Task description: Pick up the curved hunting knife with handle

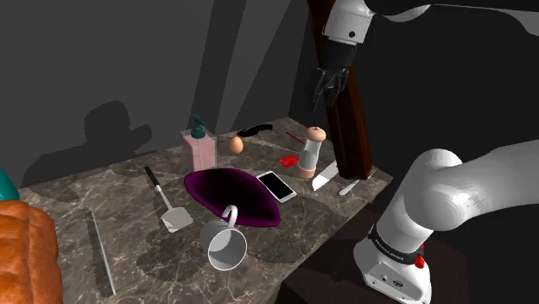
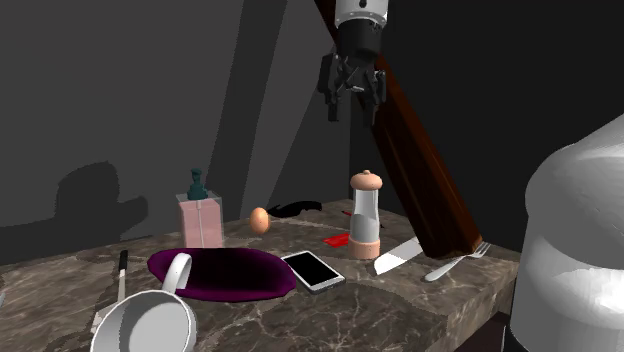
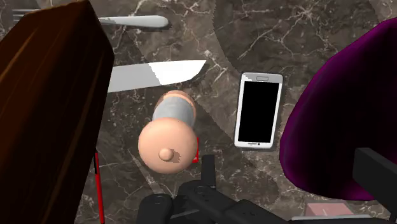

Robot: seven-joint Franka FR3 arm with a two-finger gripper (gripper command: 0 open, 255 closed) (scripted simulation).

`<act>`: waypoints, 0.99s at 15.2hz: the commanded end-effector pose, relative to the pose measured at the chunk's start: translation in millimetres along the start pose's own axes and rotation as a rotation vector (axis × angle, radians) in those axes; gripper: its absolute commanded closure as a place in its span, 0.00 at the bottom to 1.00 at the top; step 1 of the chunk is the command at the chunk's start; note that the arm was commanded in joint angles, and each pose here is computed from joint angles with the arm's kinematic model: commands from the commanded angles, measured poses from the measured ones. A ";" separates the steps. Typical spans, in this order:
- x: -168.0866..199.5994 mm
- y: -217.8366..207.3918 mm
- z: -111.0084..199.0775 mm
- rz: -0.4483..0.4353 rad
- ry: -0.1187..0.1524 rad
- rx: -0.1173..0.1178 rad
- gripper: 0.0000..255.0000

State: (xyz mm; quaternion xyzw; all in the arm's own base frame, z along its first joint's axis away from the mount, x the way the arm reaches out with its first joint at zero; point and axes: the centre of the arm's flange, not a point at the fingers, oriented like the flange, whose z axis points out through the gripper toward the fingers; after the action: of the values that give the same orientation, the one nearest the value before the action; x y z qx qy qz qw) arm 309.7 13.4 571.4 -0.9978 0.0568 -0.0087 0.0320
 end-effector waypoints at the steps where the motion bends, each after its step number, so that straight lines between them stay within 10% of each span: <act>1: 0.0 0.0 0.0 0.000 0.000 0.000 0.00; 15: 105.5 116.1 89.7 -0.581 -0.046 -0.041 0.00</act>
State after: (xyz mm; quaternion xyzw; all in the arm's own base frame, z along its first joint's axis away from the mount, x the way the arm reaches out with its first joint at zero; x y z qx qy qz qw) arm 394.5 -94.9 486.6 -0.9778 -0.2085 0.0005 0.0200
